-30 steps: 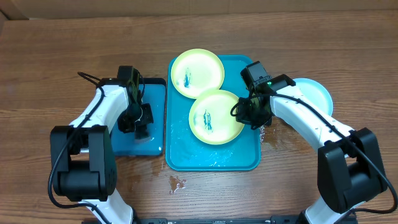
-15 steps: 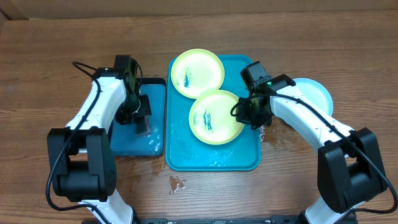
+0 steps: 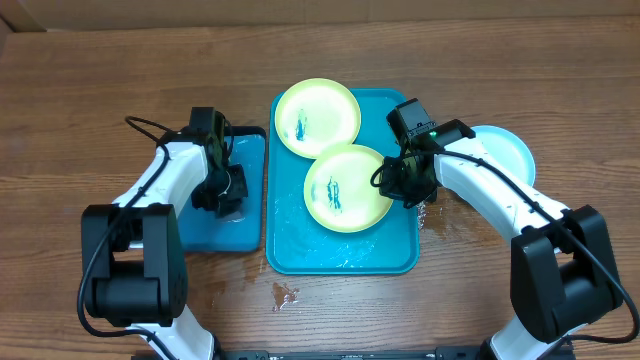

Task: Clean dirty plates on tray and stack at the side
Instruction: 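Dip the sponge in the black tray water with the left gripper, then scrub the held yellow plate with the sponge using the left gripper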

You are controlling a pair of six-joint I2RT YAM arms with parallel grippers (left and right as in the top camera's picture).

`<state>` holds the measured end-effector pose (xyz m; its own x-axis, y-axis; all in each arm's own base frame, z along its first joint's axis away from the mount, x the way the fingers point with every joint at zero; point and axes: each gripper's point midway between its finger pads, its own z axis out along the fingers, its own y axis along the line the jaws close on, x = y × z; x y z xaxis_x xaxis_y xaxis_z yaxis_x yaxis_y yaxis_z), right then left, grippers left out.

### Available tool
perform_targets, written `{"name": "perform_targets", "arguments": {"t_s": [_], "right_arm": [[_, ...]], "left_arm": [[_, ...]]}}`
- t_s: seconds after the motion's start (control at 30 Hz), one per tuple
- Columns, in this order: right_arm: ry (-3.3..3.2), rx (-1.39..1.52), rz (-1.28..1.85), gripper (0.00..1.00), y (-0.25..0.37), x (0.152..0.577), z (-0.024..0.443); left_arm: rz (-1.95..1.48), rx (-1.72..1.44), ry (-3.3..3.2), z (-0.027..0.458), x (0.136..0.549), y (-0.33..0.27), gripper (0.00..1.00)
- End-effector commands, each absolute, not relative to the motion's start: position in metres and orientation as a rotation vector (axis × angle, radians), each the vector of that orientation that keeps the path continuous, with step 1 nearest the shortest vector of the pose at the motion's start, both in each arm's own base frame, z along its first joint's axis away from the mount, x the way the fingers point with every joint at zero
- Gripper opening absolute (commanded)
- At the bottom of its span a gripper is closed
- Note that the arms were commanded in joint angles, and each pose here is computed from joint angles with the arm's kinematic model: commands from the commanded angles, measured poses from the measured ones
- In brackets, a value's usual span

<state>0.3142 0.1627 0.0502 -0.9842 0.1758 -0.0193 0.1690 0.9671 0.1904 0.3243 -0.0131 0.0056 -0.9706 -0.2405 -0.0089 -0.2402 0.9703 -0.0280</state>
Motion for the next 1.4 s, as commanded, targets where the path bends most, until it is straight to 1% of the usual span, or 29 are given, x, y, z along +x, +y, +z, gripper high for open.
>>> {"name": "perform_targets", "arguments": {"t_s": [0.0, 0.03, 0.07, 0.1, 0.13, 0.23, 0.3, 0.37, 0.43, 0.5, 0.6, 0.67, 0.7, 0.73, 0.77, 0.8, 0.87, 1.0, 1.23, 1.37], "right_arm": [[3.08, 0.266, 0.285, 0.05, 0.162, 0.314, 0.049], [3.081, 0.266, 0.285, 0.05, 0.162, 0.313, 0.049], [3.081, 0.266, 0.285, 0.05, 0.162, 0.313, 0.049], [3.082, 0.266, 0.284, 0.05, 0.161, 0.313, 0.049], [3.082, 0.266, 0.284, 0.05, 0.161, 0.313, 0.049], [3.081, 0.266, 0.285, 0.05, 0.162, 0.313, 0.049], [3.081, 0.266, 0.285, 0.06, 0.162, 0.313, 0.049], [3.081, 0.266, 0.285, 0.06, 0.162, 0.313, 0.049], [3.081, 0.266, 0.285, 0.06, 0.162, 0.313, 0.049], [3.081, 0.266, 0.285, 0.06, 0.162, 0.313, 0.049], [3.081, 0.266, 0.285, 0.06, 0.162, 0.313, 0.049], [3.08, 0.265, 0.285, 0.06, 0.162, 0.314, 0.049], [3.081, 0.266, 0.285, 0.06, 0.162, 0.313, 0.049], [3.081, 0.266, 0.285, 0.06, 0.162, 0.313, 0.049], [3.081, 0.266, 0.285, 0.06, 0.162, 0.313, 0.049], [3.081, 0.266, 0.285, 0.06, 0.162, 0.313, 0.049], [3.081, 0.266, 0.285, 0.06, 0.162, 0.313, 0.049], [3.08, 0.266, 0.285, 0.06, 0.162, 0.313, 0.049], [3.081, 0.266, 0.285, 0.06, 0.162, 0.313, 0.049], [3.08, 0.267, 0.285, 0.06, 0.162, 0.314, 0.049]], "left_arm": [[-0.025, -0.362, 3.157, -0.002, 0.308, -0.014, 0.44], [-0.049, -0.362, 3.159, -0.002, 0.308, -0.016, 0.41], [-0.075, -0.35, 3.167, -0.001, 0.307, -0.019, 0.3], [-0.097, -0.34, 3.178, 0.001, 0.306, -0.022, 0.21], [-0.103, -0.343, 3.184, 0.004, 0.306, -0.023, 0.19], [-0.099, -0.343, 3.188, 0.018, 0.312, -0.022, 0.25], [-0.098, -0.343, 3.183, 0.026, 0.316, -0.022, 0.27], [-0.096, -0.342, 3.179, 0.027, 0.318, -0.022, 0.33], [-0.069, -0.343, 3.181, 0.024, 0.316, -0.019, 0.36], [-0.035, -0.342, 3.189, 0.02, 0.312, -0.016, 0.38], [0.024, -0.342, 3.199, 0.012, 0.305, -0.009, 0.38], [0.031, -0.342, 3.201, 0.004, 0.3, -0.009, 0.36], [0.03, -0.343, 3.202, 0.0, 0.298, -0.009, 0.33], [0.03, -0.352, 3.203, -0.005, 0.295, -0.009, 0.25], [0.032, -0.369, 3.206, -0.009, 0.291, -0.009, 0.13], [0.034, -0.37, 3.212, -0.01, 0.289, -0.008, 0.04], [0.032, -0.371, 3.213, -0.009, 0.289, -0.009, 0.04], [0.019, -0.382, 3.2, 0.009, 0.301, -0.01, 0.04], [0.002, -0.368, 3.126, 0.084, 0.344, -0.012, 0.04], [-0.04, -0.326, 3.07, 0.122, 0.361, -0.024, 0.04]]}}
